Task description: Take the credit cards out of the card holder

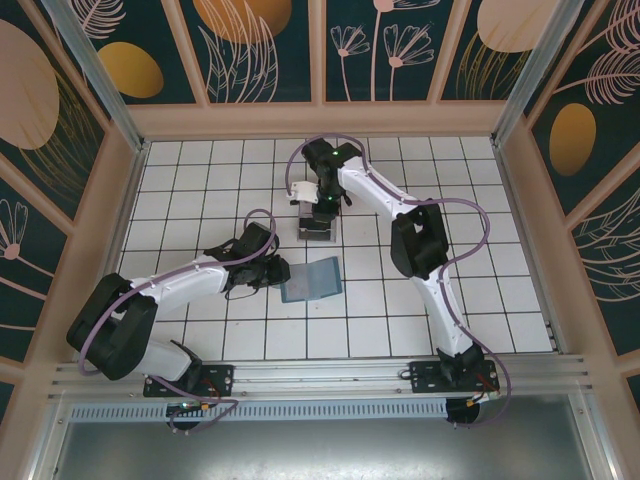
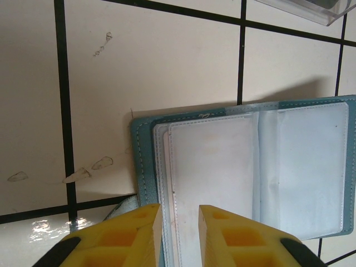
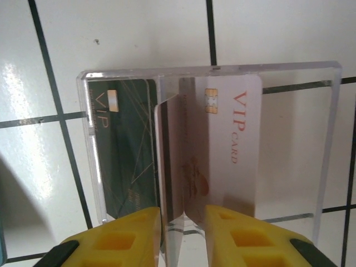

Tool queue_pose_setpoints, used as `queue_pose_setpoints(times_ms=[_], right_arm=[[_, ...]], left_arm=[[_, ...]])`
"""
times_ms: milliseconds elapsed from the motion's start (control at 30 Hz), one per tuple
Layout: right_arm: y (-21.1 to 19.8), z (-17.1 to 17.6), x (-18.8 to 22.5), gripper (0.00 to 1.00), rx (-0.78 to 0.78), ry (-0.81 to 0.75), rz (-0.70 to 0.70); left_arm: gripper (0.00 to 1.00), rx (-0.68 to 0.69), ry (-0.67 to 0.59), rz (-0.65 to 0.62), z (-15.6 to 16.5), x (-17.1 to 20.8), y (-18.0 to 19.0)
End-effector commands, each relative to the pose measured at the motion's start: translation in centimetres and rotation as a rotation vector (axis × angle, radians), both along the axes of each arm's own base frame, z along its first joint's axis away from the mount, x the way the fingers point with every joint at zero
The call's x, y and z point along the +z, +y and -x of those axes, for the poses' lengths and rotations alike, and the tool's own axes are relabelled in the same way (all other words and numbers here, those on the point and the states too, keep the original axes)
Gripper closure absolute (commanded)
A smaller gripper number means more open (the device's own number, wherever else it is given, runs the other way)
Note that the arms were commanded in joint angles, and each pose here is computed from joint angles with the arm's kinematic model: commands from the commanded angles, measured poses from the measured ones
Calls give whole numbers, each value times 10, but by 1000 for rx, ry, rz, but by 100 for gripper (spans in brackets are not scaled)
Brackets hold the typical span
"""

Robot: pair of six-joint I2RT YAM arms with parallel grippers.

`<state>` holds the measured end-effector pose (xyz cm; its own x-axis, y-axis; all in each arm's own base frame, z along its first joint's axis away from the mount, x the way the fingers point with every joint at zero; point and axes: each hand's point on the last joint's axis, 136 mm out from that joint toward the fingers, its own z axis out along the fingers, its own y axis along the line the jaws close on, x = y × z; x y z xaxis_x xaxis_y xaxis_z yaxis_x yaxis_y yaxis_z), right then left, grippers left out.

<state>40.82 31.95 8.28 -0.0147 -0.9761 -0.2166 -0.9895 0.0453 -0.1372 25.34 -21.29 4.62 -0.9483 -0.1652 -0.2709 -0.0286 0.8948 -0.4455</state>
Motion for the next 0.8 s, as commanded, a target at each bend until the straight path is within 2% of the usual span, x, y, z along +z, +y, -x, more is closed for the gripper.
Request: queue_pose_setpoints(times_ms=[0,367,767], right_arm=[[-1,-14,5,72,-14,-56,11],[-9,-47,35,69,-88,-251,36],[-4,-54,71,68,-182,-334,-69]], left_arm=[[75,11,11,-12,1,-3,3],[75,2,0,-10,-2,1,0],[75,-2,-18,-21,-5,5,1]])
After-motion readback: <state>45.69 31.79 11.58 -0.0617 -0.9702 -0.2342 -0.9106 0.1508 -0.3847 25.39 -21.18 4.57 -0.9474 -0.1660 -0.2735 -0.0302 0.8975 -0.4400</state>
